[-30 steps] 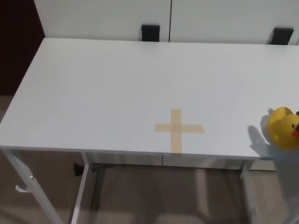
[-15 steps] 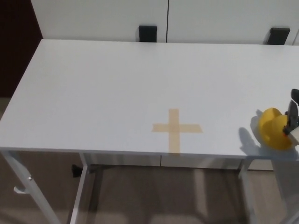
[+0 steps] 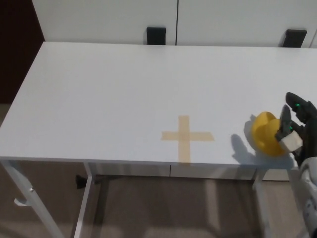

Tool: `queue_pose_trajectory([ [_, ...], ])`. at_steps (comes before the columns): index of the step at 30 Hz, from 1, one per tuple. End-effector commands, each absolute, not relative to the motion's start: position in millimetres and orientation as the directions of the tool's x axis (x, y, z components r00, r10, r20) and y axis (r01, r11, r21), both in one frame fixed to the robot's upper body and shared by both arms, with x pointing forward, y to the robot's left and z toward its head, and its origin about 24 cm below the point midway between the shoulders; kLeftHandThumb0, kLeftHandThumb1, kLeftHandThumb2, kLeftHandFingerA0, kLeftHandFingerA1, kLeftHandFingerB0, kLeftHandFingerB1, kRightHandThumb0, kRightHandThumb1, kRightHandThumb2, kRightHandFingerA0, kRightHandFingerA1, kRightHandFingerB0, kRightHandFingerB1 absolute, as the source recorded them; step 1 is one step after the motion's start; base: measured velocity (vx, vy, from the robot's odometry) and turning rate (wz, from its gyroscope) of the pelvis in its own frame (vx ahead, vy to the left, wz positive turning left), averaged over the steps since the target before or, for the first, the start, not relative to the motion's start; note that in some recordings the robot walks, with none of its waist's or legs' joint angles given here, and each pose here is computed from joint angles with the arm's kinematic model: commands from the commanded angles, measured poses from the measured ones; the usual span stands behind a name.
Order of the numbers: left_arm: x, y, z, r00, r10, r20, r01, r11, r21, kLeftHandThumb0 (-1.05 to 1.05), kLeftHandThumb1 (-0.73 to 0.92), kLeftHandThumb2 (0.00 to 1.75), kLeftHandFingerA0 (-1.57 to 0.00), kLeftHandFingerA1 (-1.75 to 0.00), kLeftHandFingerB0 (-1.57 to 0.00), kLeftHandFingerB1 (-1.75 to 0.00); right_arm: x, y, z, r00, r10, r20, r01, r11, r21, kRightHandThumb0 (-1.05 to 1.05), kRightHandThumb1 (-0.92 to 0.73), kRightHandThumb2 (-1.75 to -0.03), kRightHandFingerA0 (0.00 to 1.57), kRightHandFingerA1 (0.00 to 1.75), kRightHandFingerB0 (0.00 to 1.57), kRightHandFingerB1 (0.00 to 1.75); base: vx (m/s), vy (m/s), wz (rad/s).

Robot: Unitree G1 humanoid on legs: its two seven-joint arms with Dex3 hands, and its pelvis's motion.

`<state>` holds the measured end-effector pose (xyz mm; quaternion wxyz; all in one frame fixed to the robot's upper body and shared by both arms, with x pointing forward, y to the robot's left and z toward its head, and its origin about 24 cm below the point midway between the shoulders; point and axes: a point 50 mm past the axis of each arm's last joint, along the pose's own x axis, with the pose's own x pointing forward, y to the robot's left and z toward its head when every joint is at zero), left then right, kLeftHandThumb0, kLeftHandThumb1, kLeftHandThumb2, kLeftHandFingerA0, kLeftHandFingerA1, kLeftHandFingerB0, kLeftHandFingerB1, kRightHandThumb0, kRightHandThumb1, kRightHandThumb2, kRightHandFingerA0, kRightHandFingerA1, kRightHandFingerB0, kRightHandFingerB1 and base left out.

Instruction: The robot uses its right hand to push the yellow duck toy to the center of the white desk.

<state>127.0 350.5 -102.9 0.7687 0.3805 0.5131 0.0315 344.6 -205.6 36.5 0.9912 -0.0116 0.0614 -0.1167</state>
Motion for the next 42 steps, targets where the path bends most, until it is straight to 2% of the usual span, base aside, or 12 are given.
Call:
queue_pose_trajectory([
  [1,126.0,351.0,-102.6,0.481,0.436,-0.761,0.341,0.707,0.62,-0.18,0.66,0.65,-0.81,-0.79,-0.83,-0.62,344.5,-182.1,31.5,0.957,-0.258,-0.133,0.262,0.965,0.01,-0.8,-0.76,-1.16,0.03,0.38,0.1,0.39,0.0,0.0,0.0],
  [17,124.5,346.0,-105.9,0.486,0.418,-0.767,0.37,0.697,0.614,-0.17,0.67,0.67,-0.84,-0.74,-0.79,-0.6,343.7,-135.5,29.6,0.976,-0.17,-0.134,0.173,0.985,0.008,-0.78,-0.78,-1.2,0.01,0.25,0.02,0.24,0.0,0.0,0.0],
  [19,124.0,345.5,-106.3,0.484,0.417,-0.769,0.373,0.697,0.613,-0.17,0.67,0.69,-0.82,-0.74,-0.8,-0.61,342.8,-131.7,27.9,0.98,-0.141,-0.143,0.142,0.99,-0.002,-0.91,-0.92,-0.82,0.01,0.29,0.06,0.25,0.0,0.0,0.0],
  [20,124.3,345.4,-106.4,0.483,0.417,-0.77,0.366,0.703,0.61,-0.19,0.66,0.69,-0.84,-0.82,-0.85,-0.67,342.1,-128.6,27.0,0.983,-0.114,-0.144,0.114,0.993,-0.01,-0.84,-0.8,-1.22,0.02,0.26,0.03,0.22,0.0,0.0,0.0],
  [26,125.0,345.5,-106.4,0.473,0.419,-0.775,0.361,0.71,0.605,-0.17,0.66,0.66,-0.8,-0.73,-0.8,-0.62,340.1,-120.5,24.6,0.988,-0.051,-0.149,0.047,0.998,-0.032,-0.88,-0.79,-1.21,0.0,0.32,0.05,0.25,0.0,0.0,0.0],
  [27,124.8,345.5,-106.5,0.472,0.42,-0.775,0.363,0.708,0.605,-0.17,0.66,0.66,-0.82,-0.75,-0.8,-0.62,339.8,-119.0,24.5,0.989,-0.031,-0.145,0.025,0.999,-0.042,-0.89,-0.92,-0.79,0.0,0.37,0.05,0.3,0.0,0.0,0.0],
  [28,124.8,345.5,-106.5,0.472,0.42,-0.775,0.363,0.708,0.605,-0.17,0.66,0.66,-0.82,-0.75,-0.8,-0.62,339.8,-119.0,24.5,0.989,-0.031,-0.145,0.025,0.999,-0.042,-0.89,-0.92,-0.79,0.0,0.37,0.05,0.3,0.0,0.0,0.0],
  [29,124.6,345.5,-106.7,0.471,0.422,-0.775,0.367,0.705,0.607,-0.18,0.67,0.64,-0.83,-0.77,-0.81,-0.6,339.7,-117.5,24.3,0.99,0.0,-0.14,-0.008,0.998,-0.055,-0.82,-0.73,-1.19,0.0,0.39,0.08,0.3,0.0,0.0,0.0],
  [35,124.8,345.8,-106.3,0.474,0.42,-0.774,0.369,0.703,0.608,-0.18,0.67,0.68,-0.83,-0.8,-0.83,-0.64,340.8,-116.3,24.4,0.989,0.04,-0.145,-0.049,0.997,-0.064,-0.89,-0.75,-1.17,0.03,0.4,0.1,0.34,0.0,0.0,0.0],
  [36,124.7,346.1,-106.1,0.474,0.419,-0.774,0.378,0.698,0.609,-0.18,0.68,0.66,-0.82,-0.73,-0.8,-0.61,340.7,-116.1,24.2,0.988,0.046,-0.145,-0.056,0.996,-0.063,-0.93,-0.92,-0.77,0.05,0.42,0.1,0.32,0.0,0.0,0.0],
  [37,124.5,346.4,-106.0,0.474,0.419,-0.775,0.387,0.691,0.611,-0.18,0.68,0.66,-0.82,-0.73,-0.8,-0.61,340.5,-115.8,23.8,0.988,0.054,-0.143,-0.064,0.996,-0.063,-0.93,-0.92,-0.77,0.05,0.42,0.1,0.32,0.0,0.0,0.0],
  [42,126.0,346.4,-105.4,0.48,0.42,-0.77,0.385,0.688,0.615,-0.19,0.67,0.65,-0.82,-0.77,-0.8,-0.6,338.0,-114.2,20.6,0.987,0.058,-0.149,-0.067,0.996,-0.056,-0.94,-0.82,-1.21,0.03,0.4,0.06,0.34,0.0,0.0,0.0],
])
